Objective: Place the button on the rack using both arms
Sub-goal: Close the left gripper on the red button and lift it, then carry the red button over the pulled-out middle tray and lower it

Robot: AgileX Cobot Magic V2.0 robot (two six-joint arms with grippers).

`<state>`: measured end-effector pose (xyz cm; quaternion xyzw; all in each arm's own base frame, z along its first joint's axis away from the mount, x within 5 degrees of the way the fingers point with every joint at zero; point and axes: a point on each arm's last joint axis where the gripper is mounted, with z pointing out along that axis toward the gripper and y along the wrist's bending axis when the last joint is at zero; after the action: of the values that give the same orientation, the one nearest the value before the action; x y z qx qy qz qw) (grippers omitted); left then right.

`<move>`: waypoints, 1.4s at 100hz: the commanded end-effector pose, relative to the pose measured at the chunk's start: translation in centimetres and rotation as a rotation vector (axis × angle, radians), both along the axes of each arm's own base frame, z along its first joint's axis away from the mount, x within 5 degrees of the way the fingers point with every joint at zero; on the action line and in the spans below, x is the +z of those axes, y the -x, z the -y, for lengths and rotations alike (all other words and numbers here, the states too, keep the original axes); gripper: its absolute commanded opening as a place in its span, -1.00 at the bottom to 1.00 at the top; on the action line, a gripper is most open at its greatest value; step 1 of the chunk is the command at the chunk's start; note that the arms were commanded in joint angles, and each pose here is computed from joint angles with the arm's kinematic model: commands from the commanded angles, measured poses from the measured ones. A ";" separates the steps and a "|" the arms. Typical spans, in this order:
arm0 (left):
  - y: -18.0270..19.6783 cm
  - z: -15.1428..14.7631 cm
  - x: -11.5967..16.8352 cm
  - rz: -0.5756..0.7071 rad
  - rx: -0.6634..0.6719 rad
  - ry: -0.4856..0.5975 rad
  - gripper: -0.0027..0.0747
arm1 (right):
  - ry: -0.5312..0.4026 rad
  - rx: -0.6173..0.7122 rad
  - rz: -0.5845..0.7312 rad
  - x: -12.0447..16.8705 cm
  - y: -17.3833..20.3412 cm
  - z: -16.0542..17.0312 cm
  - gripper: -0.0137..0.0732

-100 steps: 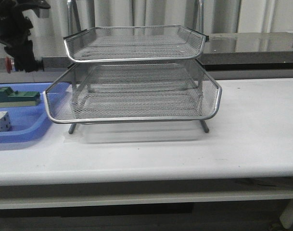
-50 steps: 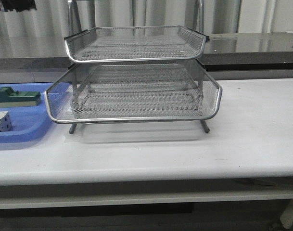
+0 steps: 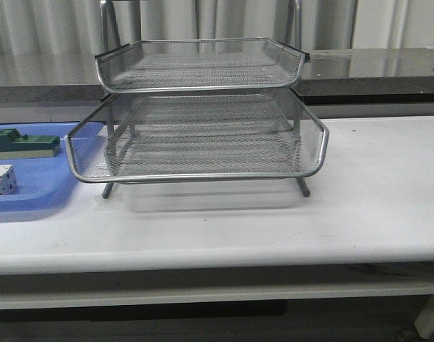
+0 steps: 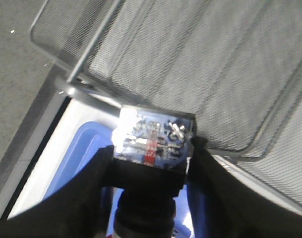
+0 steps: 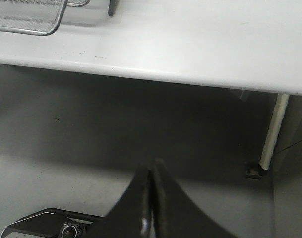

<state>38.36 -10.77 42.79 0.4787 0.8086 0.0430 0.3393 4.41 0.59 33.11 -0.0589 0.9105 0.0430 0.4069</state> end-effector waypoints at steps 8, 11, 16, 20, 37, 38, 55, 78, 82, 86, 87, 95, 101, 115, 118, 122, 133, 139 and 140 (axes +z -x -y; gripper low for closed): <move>4.3 2.7 2.0 0.014 -0.094 0.040 -0.91 | -0.003 0.000 0.070 1.0 -0.3 0.0 -0.85; 4.7 3.2 1.9 0.004 -0.111 0.042 -0.91 | -0.003 0.000 0.070 1.0 -0.3 0.0 -0.85; 5.2 4.3 1.3 -0.021 -0.145 0.042 -0.91 | -0.003 0.000 0.070 1.0 -0.3 0.0 -0.85; 5.5 5.0 0.9 -0.037 -0.166 0.043 -0.91 | -0.003 0.000 0.070 1.0 -0.3 0.0 -0.85; 6.6 7.9 -1.5 -0.119 -0.249 0.020 -0.91 | -0.003 0.000 0.070 1.0 -0.3 0.0 -0.85; 6.6 8.0 -1.6 -0.124 -0.252 0.018 -0.91 | -0.003 0.000 0.070 1.0 -0.3 0.0 -0.85; 7.3 9.6 -3.5 -0.164 -0.296 -0.003 -0.91 | -0.003 0.000 0.070 1.0 -0.3 0.0 -0.85; 6.7 10.2 -5.4 -0.136 -0.289 0.012 -0.91 | -0.003 0.000 0.070 1.0 -0.3 0.0 -0.85; 6.6 10.3 -5.7 -0.130 -0.287 0.014 -0.91 | -0.003 0.000 0.070 1.0 -0.3 0.0 -0.85; 6.4 10.4 -6.0 -0.120 -0.284 0.019 -0.91 | -0.003 0.000 0.070 1.0 -0.3 0.0 -0.85; 6.4 10.4 -6.0 -0.117 -0.283 0.021 -0.91 | -0.003 0.000 0.070 1.0 -0.3 0.0 -0.85; 6.1 10.5 -6.7 -0.097 -0.275 0.031 -0.91 | -0.003 0.000 0.070 1.0 -0.3 0.0 -0.85; 6.0 10.6 -7.2 -0.089 -0.270 0.035 -0.91 | -0.003 0.000 0.070 1.0 -0.3 0.0 -0.85; 5.8 10.6 -8.4 -0.079 -0.261 0.040 -0.91 | -0.003 0.000 0.070 1.0 -0.3 0.0 -0.85; 5.7 10.6 -8.5 -0.074 -0.259 0.042 -0.91 | -0.003 0.000 0.070 1.0 -0.3 0.0 -0.85; 5.6 10.7 -8.8 -0.074 -0.257 0.044 -0.91 | -0.003 0.000 0.070 1.0 -0.3 0.0 -0.85; 5.1 11.1 -9.8 -0.093 -0.255 0.045 -0.90 | -0.003 0.000 0.070 1.0 -0.3 0.0 -0.85; 4.8 11.4 -10.6 -0.113 -0.253 0.046 -0.90 | -0.003 0.000 0.070 1.0 -0.3 0.0 -0.85; 4.7 11.4 -10.8 -0.117 -0.253 0.044 -0.90 | -0.003 0.000 0.070 1.0 -0.3 0.0 -0.85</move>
<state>33.67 -21.66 30.35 0.5847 0.7681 -0.0353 0.2586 4.41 0.59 33.11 -0.0589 0.9105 0.0430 0.4069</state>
